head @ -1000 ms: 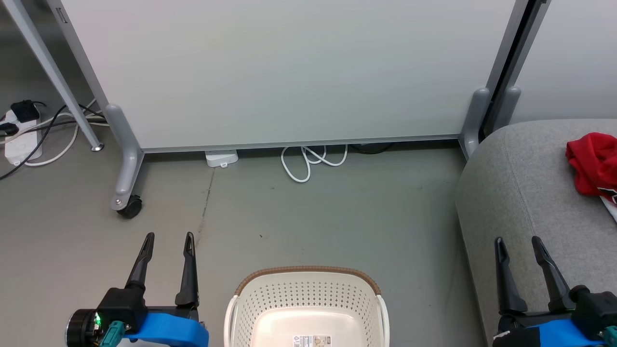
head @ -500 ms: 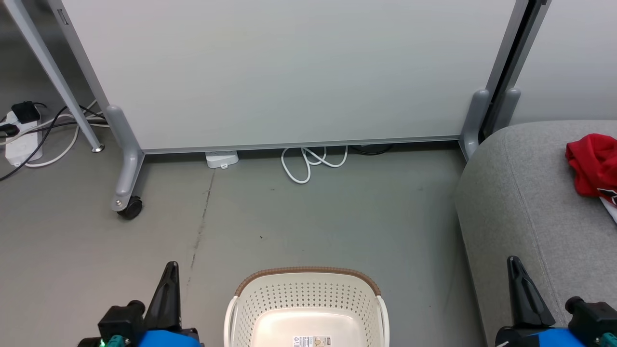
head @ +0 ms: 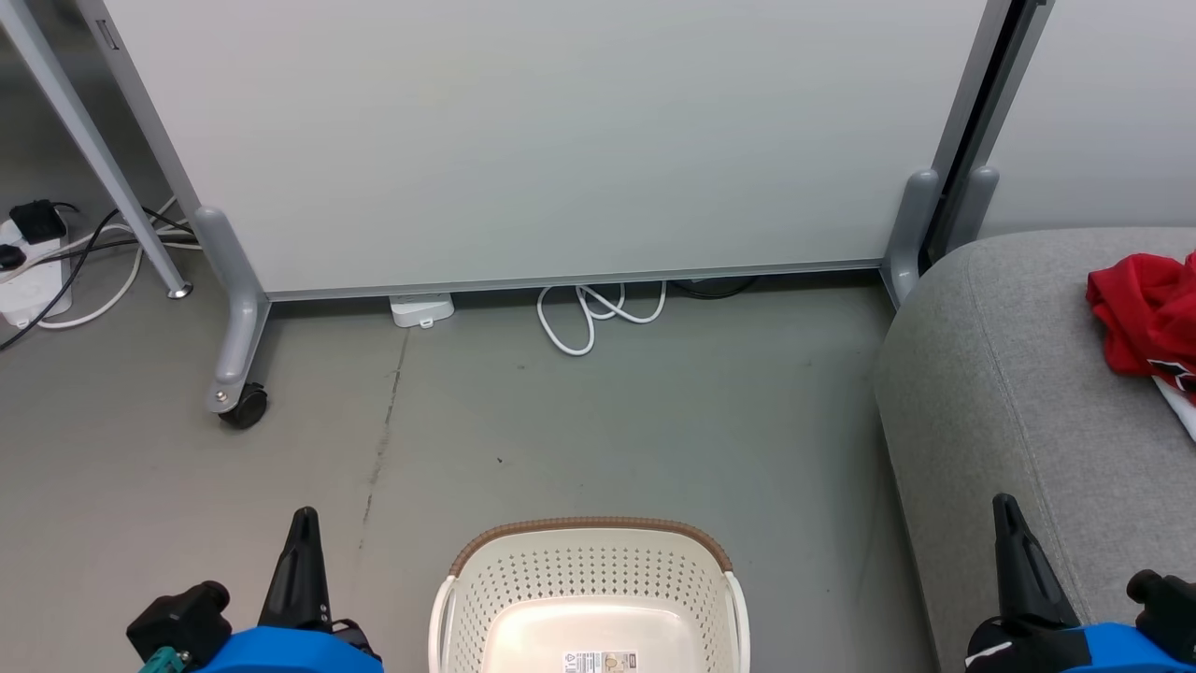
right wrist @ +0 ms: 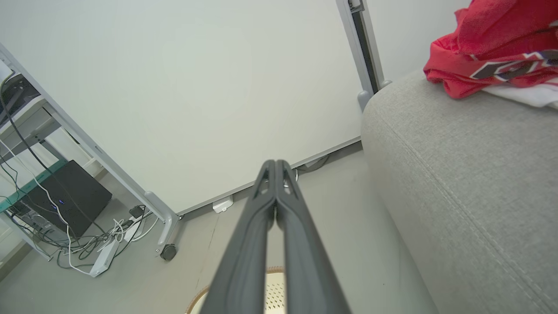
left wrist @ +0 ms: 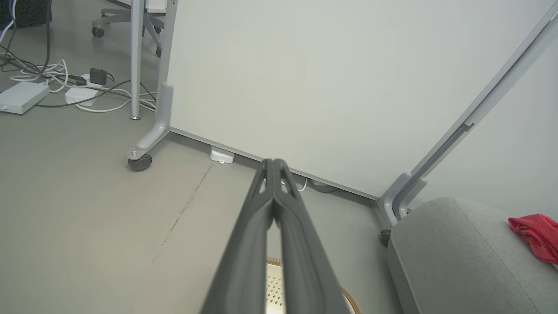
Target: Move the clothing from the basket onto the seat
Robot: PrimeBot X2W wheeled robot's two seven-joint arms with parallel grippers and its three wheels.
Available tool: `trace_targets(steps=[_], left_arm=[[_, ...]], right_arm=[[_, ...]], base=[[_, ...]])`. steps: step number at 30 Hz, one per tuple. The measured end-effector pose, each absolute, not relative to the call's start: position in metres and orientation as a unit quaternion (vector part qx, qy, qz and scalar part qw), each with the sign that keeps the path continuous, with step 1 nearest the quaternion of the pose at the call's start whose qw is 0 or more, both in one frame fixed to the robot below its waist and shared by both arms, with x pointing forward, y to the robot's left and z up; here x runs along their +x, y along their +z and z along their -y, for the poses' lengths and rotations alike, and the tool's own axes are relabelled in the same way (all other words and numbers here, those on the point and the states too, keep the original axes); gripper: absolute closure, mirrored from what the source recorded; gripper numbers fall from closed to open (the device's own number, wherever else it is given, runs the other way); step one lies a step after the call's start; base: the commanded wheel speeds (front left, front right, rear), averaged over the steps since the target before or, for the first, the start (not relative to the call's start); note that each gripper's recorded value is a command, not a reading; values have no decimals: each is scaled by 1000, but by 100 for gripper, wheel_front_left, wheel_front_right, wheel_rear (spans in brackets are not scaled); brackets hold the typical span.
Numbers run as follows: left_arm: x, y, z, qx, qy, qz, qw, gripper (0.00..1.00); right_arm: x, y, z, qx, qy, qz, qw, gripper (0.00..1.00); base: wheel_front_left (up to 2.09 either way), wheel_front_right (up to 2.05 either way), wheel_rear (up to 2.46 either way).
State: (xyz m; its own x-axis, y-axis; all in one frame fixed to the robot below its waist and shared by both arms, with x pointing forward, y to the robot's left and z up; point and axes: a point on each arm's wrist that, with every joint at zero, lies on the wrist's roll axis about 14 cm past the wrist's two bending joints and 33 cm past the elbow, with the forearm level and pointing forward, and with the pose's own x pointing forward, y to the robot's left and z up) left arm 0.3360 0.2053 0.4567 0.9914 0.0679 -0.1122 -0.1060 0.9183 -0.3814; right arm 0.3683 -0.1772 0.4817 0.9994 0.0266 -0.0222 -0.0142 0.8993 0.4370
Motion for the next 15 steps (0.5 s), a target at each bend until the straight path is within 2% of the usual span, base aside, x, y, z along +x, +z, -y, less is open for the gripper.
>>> trace_targets(steps=[15], left_arm=[[345, 463, -211, -313, 61, -42, 947, 100]], right_arm=[[373, 483, 183, 335, -8, -21, 942, 100]], base=[[0, 0, 0]])
